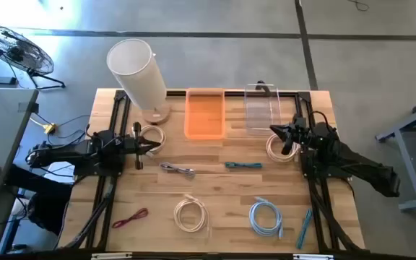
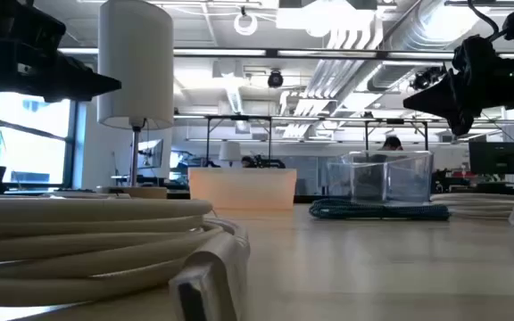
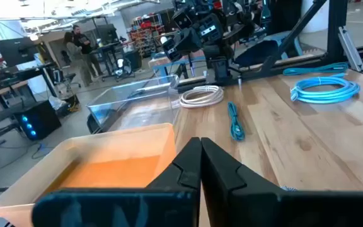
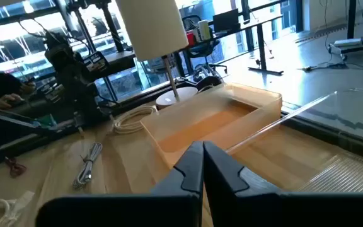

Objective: Pick & Place USB Port

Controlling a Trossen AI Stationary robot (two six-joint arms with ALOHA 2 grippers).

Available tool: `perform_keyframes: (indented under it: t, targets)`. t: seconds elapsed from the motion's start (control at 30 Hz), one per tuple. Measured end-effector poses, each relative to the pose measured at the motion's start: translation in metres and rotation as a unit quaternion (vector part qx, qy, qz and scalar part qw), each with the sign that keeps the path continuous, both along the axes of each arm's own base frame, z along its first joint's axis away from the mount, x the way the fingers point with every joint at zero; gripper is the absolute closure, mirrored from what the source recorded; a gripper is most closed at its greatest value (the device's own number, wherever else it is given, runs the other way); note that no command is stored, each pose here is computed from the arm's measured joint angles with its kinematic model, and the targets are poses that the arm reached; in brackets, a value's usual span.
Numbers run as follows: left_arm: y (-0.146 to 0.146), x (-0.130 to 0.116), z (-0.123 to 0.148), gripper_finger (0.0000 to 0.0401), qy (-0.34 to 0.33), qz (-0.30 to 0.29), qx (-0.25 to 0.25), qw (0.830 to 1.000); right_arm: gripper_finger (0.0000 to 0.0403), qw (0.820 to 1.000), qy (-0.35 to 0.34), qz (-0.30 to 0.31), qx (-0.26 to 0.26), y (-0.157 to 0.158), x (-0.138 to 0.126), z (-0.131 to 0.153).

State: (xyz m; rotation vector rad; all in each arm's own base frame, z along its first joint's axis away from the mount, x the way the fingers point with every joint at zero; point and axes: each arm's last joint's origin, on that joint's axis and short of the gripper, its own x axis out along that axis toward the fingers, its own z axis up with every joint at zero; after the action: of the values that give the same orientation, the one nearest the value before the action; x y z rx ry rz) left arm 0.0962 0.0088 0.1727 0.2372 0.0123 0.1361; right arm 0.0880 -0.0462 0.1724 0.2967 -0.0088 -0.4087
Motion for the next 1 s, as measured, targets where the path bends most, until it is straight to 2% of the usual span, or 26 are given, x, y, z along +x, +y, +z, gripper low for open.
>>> perform_keyframes:
  t: [0.43,0.63,0.73,0.87,1.0]
  targets:
    - [0.0,0.0,0.0,0.0401,0.004,-0.001,-0.002,1.0,0.0402,1.0,0.006,0.005,0.013,0.0,0.0,-0.002]
    - [0.0,0.0,0.0,0.0401,0.006,0.001,0.015,1.0,0.0402,0.999,0.035,0.022,-0.029,0.001,0.0,-0.004]
    - [0.0,0.0,0.0,0.0401,0.006,0.002,0.02,1.0,0.0402,0.998,0.027,0.039,-0.04,0.002,0.001,-0.002]
    - [0.0,0.0,0.0,0.0401,0.003,0.002,0.009,1.0,0.0402,0.998,-0.009,0.042,-0.042,0.003,0.0,0.01]
    - [0.0,0.0,0.0,0.0401,0.002,0.002,0.008,1.0,0.0402,0.995,-0.034,0.053,-0.08,0.007,-0.005,0.038]
